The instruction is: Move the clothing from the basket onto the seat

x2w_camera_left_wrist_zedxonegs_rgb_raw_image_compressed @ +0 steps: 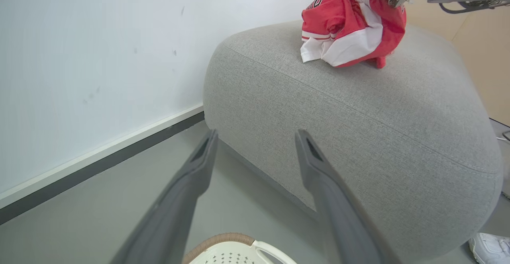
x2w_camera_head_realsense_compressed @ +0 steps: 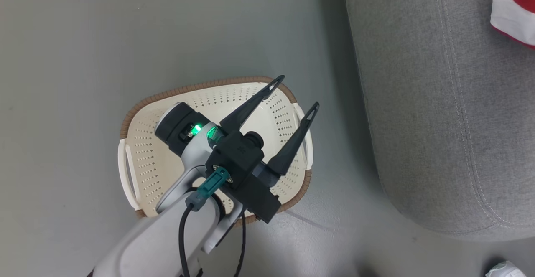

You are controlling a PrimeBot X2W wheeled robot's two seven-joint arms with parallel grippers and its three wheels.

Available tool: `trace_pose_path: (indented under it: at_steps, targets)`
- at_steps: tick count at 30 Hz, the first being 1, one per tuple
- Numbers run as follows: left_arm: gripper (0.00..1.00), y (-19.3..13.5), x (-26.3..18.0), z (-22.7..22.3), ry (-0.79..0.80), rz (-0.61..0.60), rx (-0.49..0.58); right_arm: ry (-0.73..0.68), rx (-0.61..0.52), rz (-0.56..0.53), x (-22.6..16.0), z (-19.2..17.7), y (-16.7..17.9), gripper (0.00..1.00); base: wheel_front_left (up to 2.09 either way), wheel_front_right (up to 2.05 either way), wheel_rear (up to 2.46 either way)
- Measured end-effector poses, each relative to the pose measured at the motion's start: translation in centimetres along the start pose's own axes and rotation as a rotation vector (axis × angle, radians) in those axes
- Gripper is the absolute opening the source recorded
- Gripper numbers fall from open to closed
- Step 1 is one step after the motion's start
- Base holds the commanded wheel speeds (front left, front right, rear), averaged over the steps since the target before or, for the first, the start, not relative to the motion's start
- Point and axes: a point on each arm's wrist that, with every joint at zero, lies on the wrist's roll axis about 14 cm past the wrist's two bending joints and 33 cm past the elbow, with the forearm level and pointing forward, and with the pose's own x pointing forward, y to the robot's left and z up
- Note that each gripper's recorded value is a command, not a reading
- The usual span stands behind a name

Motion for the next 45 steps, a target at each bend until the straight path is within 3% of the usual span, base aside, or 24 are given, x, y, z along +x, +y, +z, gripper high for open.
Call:
trace_pose_path:
  at_steps: [4,6,8,31,45]
  targets:
    - [1.0,0.2,0.0,-0.4,0.01,-0.005,0.016,0.025,0.011,0.004,-0.3,-1.4,0.6,0.0,0.0,0.0,0.0]
    - [1.0,0.1,0.1,-0.5,0.011,-0.009,0.026,0.027,0.016,0.003,-0.6,-1.7,0.6,0.37,0.0,0.0,0.0]
    - [1.0,0.0,0.2,-0.5,0.013,-0.013,0.029,0.021,0.021,-0.004,-1.0,-1.7,0.3,1.0,0.0,0.0,0.0]
    - [1.0,-3.4,0.3,5.5,-0.111,-0.009,0.003,-0.018,0.075,0.035,-8.7,0.7,-1.2,1.0,0.0,0.0,0.0]
    - [1.0,-2.1,-4.8,8.0,-0.142,0.18,0.009,-0.146,0.196,0.152,-13.6,5.2,4.0,1.0,0.0,0.0,0.0]
